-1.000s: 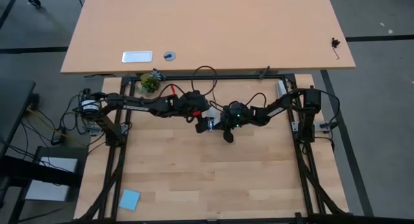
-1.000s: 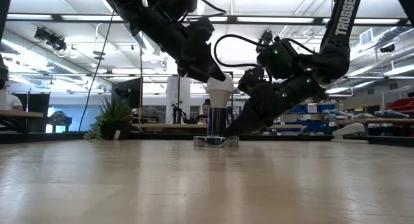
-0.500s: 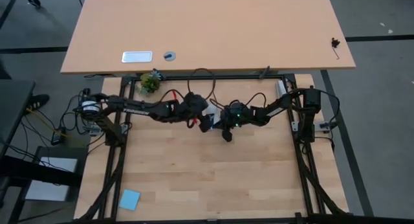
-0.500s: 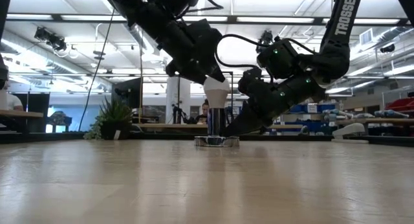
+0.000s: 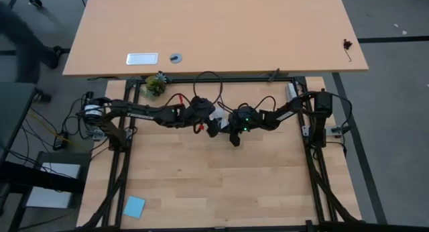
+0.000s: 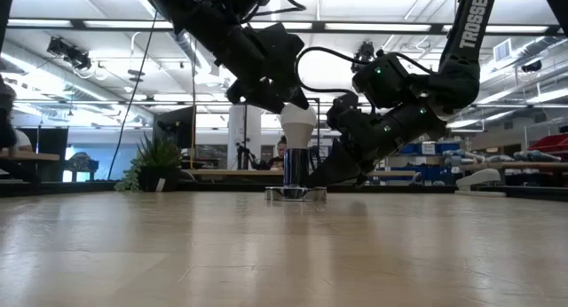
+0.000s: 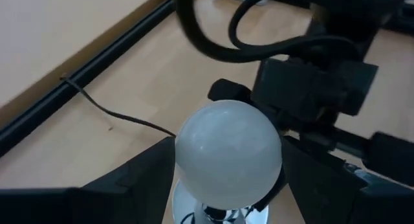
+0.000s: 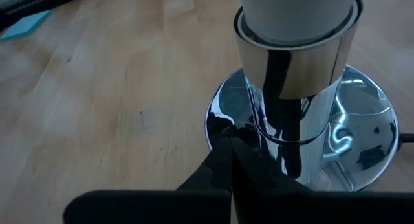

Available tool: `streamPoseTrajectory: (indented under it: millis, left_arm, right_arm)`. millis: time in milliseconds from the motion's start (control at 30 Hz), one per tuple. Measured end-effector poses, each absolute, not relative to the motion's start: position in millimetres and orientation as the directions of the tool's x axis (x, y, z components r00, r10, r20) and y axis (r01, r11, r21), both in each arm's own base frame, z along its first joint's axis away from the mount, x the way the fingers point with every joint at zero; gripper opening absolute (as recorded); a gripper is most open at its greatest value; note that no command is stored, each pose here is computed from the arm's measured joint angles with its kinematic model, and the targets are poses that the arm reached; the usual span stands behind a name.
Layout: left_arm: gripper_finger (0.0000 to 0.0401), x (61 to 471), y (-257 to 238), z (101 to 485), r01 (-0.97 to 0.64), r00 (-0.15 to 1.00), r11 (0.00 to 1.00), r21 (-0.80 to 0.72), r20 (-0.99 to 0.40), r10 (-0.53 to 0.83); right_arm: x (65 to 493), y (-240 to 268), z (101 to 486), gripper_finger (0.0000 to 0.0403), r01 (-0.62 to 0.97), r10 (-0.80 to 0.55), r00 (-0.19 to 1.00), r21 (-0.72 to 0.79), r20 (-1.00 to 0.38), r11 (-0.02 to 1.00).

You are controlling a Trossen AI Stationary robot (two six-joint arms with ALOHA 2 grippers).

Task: Screw lightbulb
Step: Insert the lightbulb into the lamp

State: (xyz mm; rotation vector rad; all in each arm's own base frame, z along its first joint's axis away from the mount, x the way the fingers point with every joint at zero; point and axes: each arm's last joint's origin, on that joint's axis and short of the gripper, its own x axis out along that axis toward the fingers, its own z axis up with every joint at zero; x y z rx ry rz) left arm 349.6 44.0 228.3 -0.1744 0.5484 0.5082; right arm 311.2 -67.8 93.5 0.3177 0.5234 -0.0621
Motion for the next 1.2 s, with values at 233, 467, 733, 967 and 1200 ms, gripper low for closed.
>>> streamPoseTrajectory:
  millis: [233,467,733,967,1200]
  left_arm:
    - [0.0273,348.0,43.3,229.8,-0.460,0.736,0.888,0.034,-0.545,0.402]
    - [0.0273,346.8,44.0,229.4,-0.469,0.724,0.882,0.040,-0.555,0.410]
    - [0.0273,346.5,44.7,228.8,-0.440,0.729,0.897,0.042,-0.566,0.384]
    - [0.0273,346.8,45.1,229.4,-0.389,0.735,0.914,0.112,-0.560,0.381]
    - [0.0273,353.6,46.1,237.1,-0.404,0.797,0.911,0.077,-0.459,0.392]
  right_arm:
    - [311.2,-67.5,93.4,0.0007,0.125,0.028,0.865,0.270,-0.501,0.955]
    - [311.3,-67.5,93.5,0.0007,0.122,0.028,0.866,0.264,-0.500,0.957]
    - [311.3,-67.5,93.6,0.0007,0.121,0.028,0.866,0.263,-0.499,0.957]
    - [311.4,-67.6,93.7,0.0007,0.121,0.028,0.867,0.263,-0.498,0.957]
    - [311.5,-67.6,93.9,0.0007,0.117,0.028,0.868,0.259,-0.496,0.959]
